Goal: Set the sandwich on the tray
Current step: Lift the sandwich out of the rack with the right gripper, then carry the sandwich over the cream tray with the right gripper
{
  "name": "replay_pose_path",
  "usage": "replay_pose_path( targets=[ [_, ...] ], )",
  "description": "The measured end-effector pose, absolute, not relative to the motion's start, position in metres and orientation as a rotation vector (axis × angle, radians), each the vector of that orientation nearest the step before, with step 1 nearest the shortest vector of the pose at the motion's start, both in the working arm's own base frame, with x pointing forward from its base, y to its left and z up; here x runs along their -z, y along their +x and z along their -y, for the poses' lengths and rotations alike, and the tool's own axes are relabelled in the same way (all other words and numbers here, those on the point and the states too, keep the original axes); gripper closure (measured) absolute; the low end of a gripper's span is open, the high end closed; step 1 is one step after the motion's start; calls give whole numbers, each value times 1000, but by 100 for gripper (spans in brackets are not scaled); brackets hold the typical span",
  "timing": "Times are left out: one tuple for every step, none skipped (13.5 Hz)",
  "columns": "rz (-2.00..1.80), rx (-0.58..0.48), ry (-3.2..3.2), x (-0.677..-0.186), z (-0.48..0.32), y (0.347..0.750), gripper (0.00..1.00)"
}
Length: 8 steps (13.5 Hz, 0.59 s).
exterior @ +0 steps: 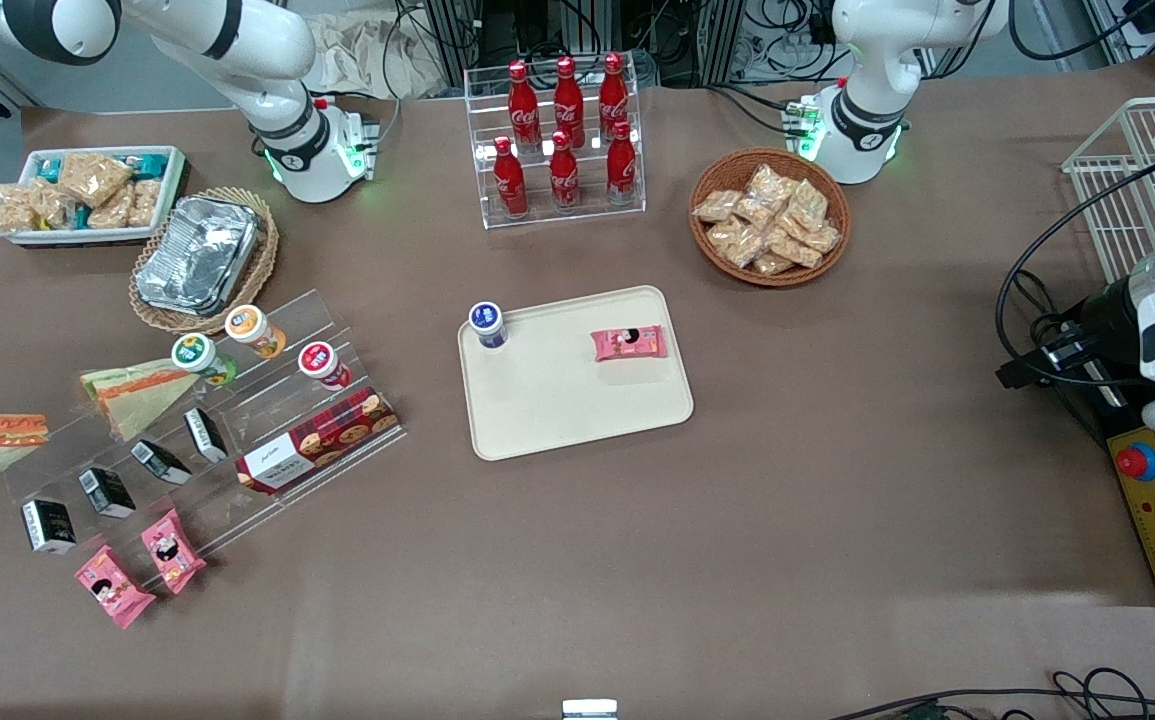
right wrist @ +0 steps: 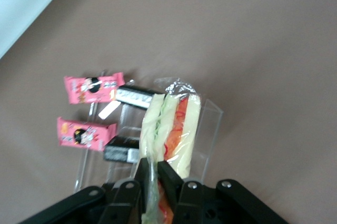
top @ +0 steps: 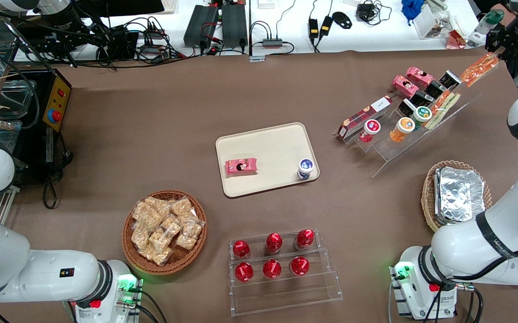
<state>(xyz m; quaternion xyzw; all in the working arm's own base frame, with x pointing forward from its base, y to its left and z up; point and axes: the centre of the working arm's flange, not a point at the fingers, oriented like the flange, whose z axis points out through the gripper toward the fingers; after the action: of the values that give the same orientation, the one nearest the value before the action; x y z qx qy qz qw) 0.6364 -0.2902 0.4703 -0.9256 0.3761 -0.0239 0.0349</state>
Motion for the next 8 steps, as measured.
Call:
replay_pose_path(
  targets=[
    [-1158, 67, -2840, -480, 278, 641, 87],
    [-1166, 58, -2832, -489, 262, 645, 87],
    [-1180, 49, -2822, -499, 240, 650, 87],
    [-1203, 30, -2806, -508, 214, 655, 87],
    [-1226, 11, -2792, -518, 186, 658, 87],
    [-1253, -13, -2776, -526, 157, 660, 87],
    [-1289, -34, -2758, -535, 125, 661, 87],
    [-1329, -54, -2738, -542, 93, 662, 87]
  ],
)
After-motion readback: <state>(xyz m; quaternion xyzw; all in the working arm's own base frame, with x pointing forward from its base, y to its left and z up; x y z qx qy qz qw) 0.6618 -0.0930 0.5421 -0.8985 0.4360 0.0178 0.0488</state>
